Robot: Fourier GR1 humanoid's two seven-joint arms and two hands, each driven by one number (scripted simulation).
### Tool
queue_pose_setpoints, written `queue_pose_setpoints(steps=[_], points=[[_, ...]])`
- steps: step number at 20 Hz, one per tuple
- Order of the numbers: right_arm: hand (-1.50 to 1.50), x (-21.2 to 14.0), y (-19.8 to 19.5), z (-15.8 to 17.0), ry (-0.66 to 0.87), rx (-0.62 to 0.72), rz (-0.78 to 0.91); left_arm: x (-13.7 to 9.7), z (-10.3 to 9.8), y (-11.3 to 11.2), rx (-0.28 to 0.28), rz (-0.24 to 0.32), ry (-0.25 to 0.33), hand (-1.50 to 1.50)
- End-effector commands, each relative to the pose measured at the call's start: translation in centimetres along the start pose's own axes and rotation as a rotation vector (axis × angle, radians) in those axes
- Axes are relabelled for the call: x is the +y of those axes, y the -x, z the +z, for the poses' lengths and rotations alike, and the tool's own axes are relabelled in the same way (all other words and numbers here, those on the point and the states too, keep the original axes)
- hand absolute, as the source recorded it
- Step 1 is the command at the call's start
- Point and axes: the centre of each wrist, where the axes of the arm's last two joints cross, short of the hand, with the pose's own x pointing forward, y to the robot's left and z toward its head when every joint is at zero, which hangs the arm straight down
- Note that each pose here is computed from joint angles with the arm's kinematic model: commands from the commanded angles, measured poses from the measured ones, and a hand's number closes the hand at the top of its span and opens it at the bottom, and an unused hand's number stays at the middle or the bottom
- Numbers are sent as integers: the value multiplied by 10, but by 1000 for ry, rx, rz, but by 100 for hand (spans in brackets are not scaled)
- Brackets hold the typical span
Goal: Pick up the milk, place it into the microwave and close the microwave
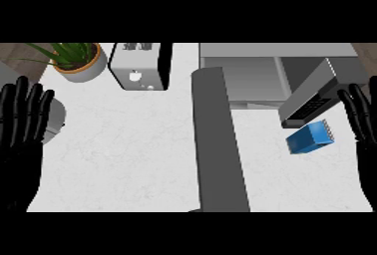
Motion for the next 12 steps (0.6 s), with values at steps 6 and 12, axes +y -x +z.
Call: queue_pose_setpoints(steps=[6,12], points=[[-150,-72,2,12,94,43,7,-5,11,22,40,47,17,-150],[-150,-71,20,29,35,215,-85,-18,40,25,168,309,-85,-150]])
